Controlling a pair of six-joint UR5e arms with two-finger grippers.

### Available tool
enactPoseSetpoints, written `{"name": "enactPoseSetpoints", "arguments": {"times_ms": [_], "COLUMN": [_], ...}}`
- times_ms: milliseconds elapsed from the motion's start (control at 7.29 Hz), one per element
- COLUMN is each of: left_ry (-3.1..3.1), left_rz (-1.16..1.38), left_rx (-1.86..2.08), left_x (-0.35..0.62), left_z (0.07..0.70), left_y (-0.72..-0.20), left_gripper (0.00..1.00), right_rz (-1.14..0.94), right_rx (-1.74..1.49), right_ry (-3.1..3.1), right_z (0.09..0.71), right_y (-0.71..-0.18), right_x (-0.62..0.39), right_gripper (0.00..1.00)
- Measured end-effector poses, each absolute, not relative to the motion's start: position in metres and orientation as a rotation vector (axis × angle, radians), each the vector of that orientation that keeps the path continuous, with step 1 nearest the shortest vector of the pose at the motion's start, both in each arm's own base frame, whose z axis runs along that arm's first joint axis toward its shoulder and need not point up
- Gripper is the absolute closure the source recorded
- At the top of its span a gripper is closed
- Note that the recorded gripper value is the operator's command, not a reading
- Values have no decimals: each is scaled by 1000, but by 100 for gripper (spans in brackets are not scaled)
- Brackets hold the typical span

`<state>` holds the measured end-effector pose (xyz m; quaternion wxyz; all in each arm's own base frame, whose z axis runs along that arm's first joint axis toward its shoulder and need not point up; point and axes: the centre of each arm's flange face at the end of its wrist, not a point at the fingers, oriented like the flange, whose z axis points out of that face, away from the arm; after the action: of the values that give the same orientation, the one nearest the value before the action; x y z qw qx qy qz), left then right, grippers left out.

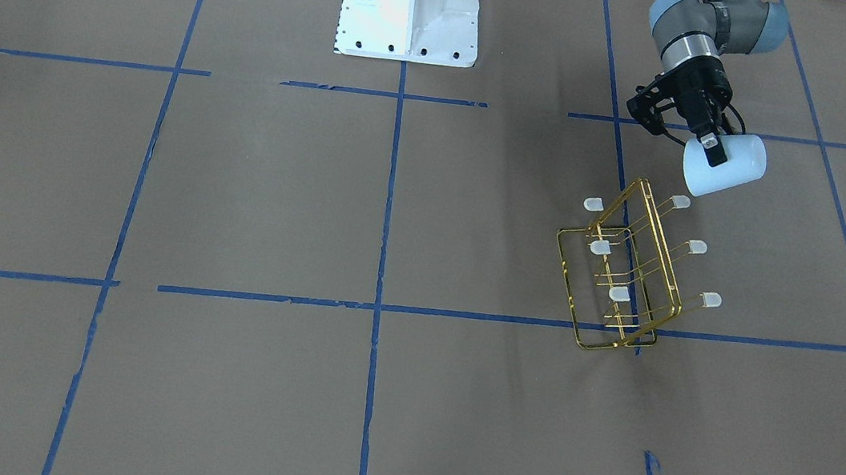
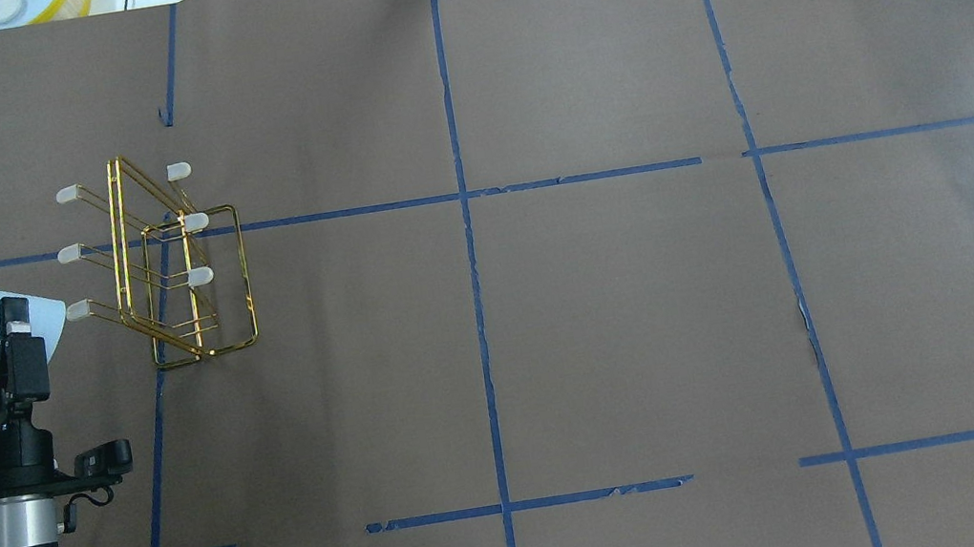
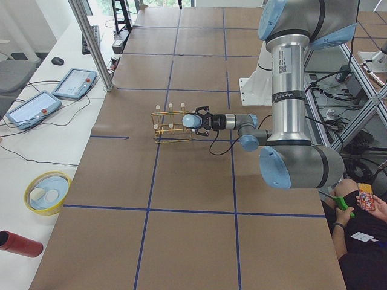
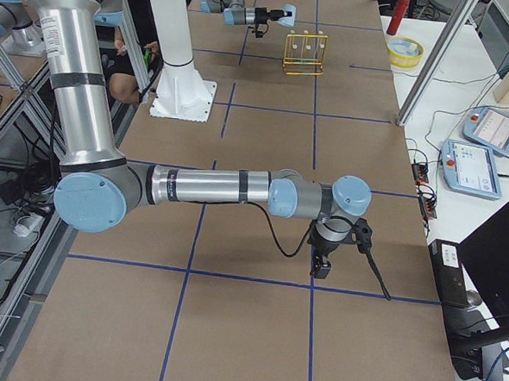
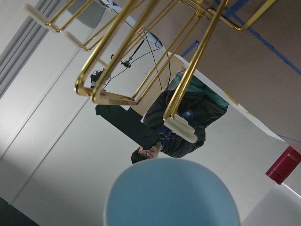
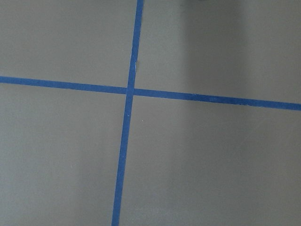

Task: Hang cup on cup holder
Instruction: 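Raise the tilted cup with the left gripper toward the gold rack's pegs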

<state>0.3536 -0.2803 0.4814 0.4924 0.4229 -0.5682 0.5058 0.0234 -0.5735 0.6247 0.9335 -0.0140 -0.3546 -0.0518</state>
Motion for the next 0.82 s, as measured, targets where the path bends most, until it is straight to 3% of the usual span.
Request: {"name": "enactPoseSetpoints", "arguments": {"times_ms": [824], "left_ry": [-1479], "left_rz": [1329], "left_rx": [932], "left_x": [364], "left_z": [484], "left_y": [-285], "left_gripper": [75], "right_rz": [-106], "right_rx": [-28], "right_ry": [-725], "right_z": [625], "right_y": [-574], "right_x": [23], "right_gripper": [0]}}
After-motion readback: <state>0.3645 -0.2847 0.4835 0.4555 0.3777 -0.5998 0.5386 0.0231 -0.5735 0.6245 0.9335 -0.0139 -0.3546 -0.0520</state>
